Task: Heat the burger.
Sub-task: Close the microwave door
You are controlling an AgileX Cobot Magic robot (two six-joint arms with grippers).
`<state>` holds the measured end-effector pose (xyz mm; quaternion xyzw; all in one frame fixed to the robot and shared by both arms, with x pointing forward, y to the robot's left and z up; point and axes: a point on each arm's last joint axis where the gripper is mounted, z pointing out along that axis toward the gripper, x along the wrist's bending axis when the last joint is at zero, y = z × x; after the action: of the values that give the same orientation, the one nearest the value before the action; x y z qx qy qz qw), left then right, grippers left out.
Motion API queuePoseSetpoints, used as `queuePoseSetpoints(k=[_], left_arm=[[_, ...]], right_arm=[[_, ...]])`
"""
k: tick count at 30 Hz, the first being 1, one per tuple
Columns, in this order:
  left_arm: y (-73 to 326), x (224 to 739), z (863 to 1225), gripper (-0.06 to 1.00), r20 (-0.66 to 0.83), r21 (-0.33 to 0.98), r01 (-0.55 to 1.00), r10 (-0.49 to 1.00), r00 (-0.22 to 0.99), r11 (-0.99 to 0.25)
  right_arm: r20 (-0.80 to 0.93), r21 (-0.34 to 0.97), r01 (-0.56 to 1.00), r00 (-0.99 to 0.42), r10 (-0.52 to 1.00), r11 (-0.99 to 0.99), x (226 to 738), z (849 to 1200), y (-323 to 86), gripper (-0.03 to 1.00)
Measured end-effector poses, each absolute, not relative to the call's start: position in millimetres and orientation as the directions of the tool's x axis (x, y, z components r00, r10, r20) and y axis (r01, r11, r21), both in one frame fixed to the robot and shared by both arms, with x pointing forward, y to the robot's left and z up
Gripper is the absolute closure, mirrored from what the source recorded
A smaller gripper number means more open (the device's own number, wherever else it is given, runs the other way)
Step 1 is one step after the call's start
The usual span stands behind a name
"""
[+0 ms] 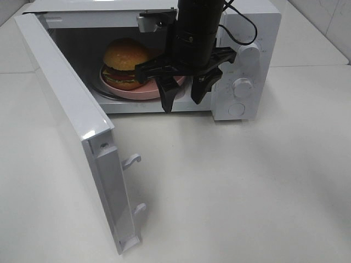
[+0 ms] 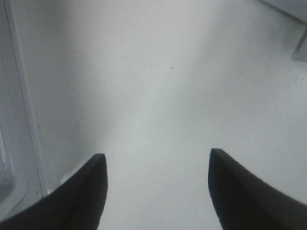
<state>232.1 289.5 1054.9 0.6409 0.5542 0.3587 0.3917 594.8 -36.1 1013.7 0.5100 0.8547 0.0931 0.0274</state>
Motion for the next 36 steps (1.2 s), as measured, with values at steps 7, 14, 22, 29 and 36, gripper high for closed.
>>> queuePoseSetpoints(k=[7,14,22,29,36], left_arm=[[290,232,1055,0.94,0.026,0.900,0.429,0.991,0.128,-0.079],[290,232,1055,0.94,0.026,0.900,0.429,0.991,0.128,-0.079],[290,232,1055,0.94,0.026,0.900,0.429,0.991,0.128,-0.079],[290,232,1055,0.94,0.026,0.900,0.429,0.991,0.128,-0.079],[290,232,1055,0.94,0.026,0.900,0.429,0.991,0.128,-0.079]], right_arm=[[0.052,0.221,0.883,-0.435,0.899,0.414,597,1033,-51,0.39],[0.101,0.283,0.919,-0.314,0.944,0.276,610,1066,-102,0.39],[0.091,0.304,0.942,-0.176,0.980,0.141,603,1090,-170,0.39],[0.058,0.301,0.954,-0.032,0.998,0.013,591,1096,-232,0.39],[0.044,0.274,0.962,0.011,0.999,-0.022,569,1094,-251,0.39]])
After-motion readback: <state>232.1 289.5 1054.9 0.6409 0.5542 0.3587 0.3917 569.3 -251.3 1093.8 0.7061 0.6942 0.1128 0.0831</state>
